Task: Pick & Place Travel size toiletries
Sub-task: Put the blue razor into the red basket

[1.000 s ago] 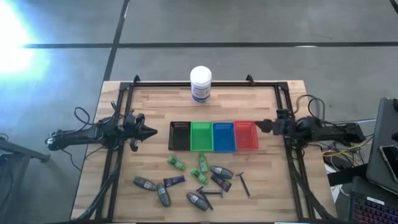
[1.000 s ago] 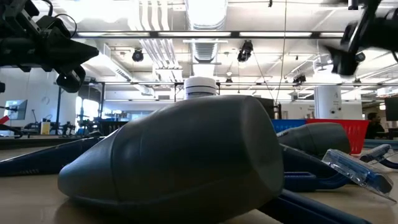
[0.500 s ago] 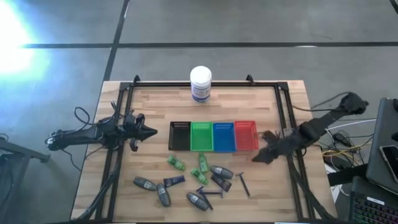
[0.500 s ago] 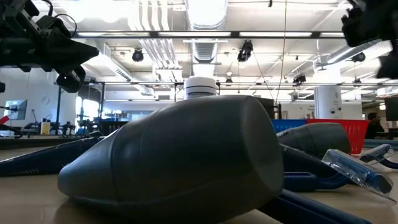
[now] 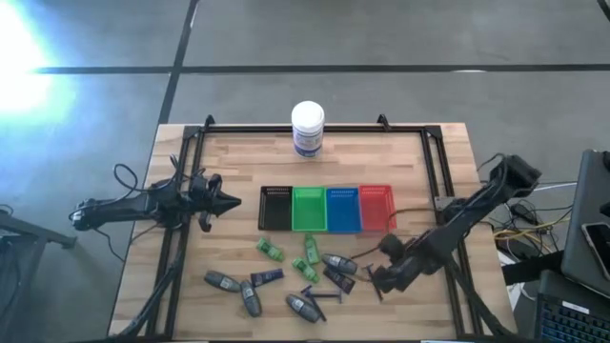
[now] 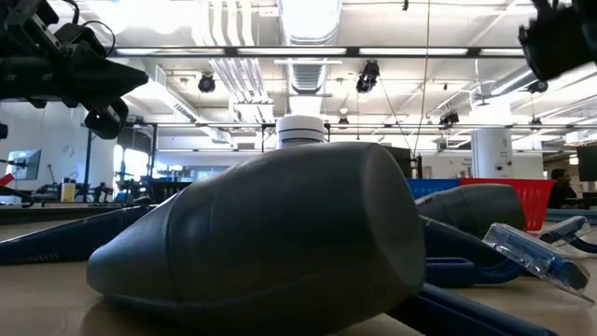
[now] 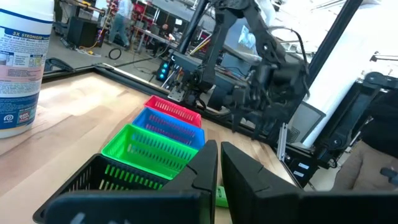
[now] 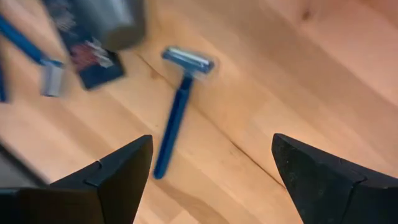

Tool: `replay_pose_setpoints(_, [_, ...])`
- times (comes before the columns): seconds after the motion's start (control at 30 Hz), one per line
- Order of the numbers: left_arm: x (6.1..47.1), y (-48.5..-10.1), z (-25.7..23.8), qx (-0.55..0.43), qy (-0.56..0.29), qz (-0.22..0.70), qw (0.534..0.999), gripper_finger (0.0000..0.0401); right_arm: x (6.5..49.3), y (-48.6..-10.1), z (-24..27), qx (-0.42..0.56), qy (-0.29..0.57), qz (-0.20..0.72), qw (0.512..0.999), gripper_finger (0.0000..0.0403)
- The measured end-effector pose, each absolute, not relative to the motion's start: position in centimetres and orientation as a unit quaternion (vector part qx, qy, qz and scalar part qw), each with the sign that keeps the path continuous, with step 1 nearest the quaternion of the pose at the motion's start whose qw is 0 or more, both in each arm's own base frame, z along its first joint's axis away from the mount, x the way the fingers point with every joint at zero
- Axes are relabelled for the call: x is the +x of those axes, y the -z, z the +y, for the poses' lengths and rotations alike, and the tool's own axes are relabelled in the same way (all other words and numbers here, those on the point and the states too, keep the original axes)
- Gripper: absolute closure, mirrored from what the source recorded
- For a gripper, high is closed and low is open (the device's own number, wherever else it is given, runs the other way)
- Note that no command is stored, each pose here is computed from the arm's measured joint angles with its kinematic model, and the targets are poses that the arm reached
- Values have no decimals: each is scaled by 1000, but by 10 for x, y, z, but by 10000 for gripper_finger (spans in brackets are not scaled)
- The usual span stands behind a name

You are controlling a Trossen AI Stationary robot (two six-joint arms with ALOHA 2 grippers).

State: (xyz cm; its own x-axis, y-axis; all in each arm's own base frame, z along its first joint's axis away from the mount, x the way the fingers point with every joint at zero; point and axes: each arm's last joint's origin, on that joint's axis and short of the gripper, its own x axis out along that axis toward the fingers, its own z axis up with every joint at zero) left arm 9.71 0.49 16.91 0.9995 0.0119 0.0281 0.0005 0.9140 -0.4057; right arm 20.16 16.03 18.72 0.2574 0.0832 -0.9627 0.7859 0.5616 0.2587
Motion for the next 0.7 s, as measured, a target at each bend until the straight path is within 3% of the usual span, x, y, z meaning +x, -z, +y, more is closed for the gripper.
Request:
replay_pose_setpoints(0.17, [97, -169, 5, -207, -3, -15, 978, 375, 221, -169, 176, 384, 283, 567, 671, 66])
replay_pose_setpoints(0.4, [97, -169, 5, -207, -3, -15, 978, 375, 250, -162, 201, 355, 268, 580, 683, 54])
replay_pose_setpoints(0.7, [97, -169, 5, -207, -3, -15, 978, 375, 258, -138, 205, 308, 317, 594, 672, 111])
